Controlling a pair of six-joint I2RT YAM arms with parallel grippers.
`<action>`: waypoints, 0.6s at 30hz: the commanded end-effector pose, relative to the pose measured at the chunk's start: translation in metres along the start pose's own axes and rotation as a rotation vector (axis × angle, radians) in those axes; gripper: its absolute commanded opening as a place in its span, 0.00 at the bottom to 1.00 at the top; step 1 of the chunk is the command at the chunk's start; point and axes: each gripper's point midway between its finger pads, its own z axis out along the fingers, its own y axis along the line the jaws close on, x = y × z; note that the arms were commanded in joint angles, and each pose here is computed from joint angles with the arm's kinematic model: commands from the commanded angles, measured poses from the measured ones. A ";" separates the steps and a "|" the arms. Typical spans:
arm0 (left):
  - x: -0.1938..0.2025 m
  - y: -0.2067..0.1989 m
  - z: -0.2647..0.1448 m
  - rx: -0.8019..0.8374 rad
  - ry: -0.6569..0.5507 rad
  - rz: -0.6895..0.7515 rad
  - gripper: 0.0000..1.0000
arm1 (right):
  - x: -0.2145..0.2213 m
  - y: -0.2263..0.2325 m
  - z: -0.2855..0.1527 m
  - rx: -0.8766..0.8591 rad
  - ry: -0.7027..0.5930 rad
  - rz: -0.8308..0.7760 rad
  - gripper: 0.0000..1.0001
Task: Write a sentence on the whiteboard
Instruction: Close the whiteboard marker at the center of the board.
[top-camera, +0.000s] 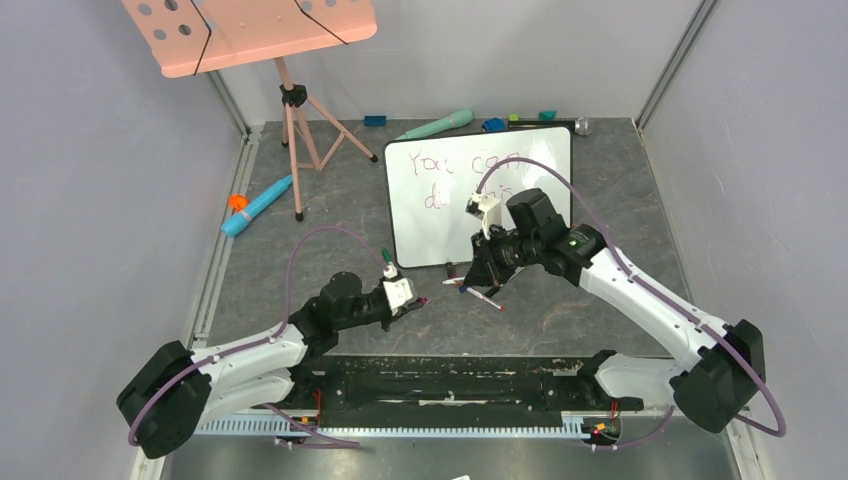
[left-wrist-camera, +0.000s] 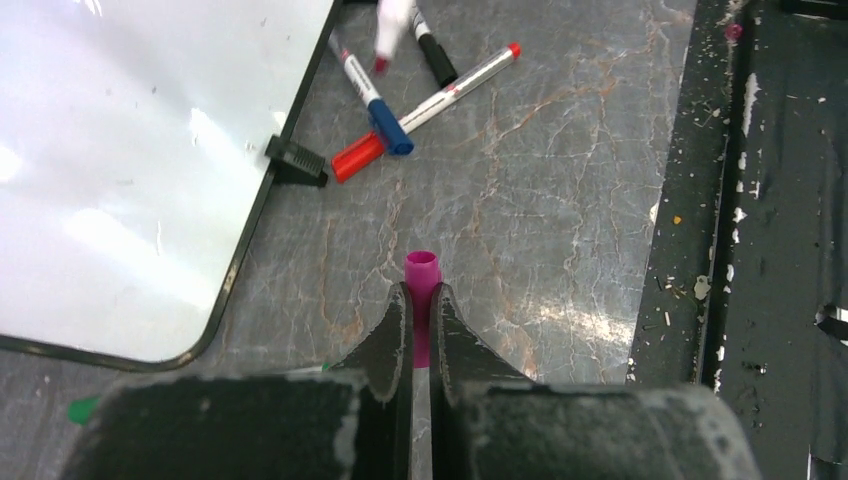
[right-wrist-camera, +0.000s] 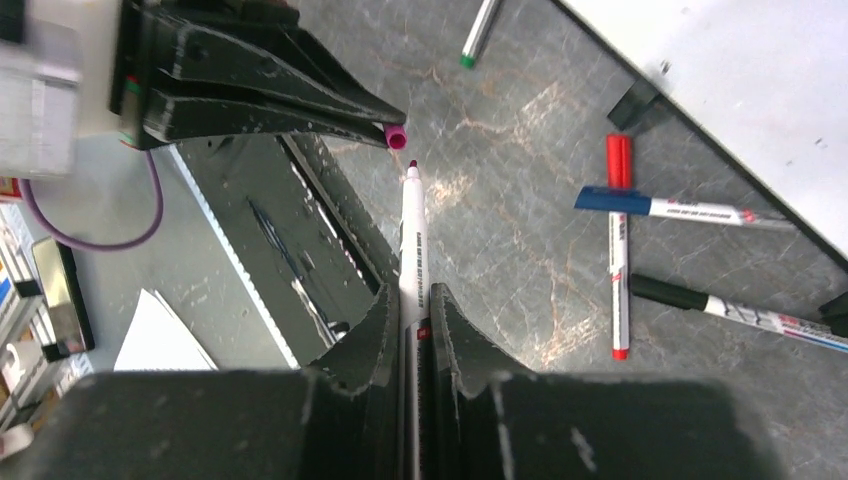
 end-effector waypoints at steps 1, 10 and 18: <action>-0.027 -0.005 0.002 0.055 -0.114 0.160 0.02 | 0.005 0.008 0.002 -0.025 0.059 -0.040 0.00; -0.028 -0.011 0.000 0.072 -0.130 0.188 0.02 | 0.011 0.022 0.016 -0.095 0.088 -0.048 0.00; -0.028 -0.013 0.000 0.079 -0.131 0.196 0.02 | 0.013 0.023 0.022 -0.099 0.099 -0.044 0.00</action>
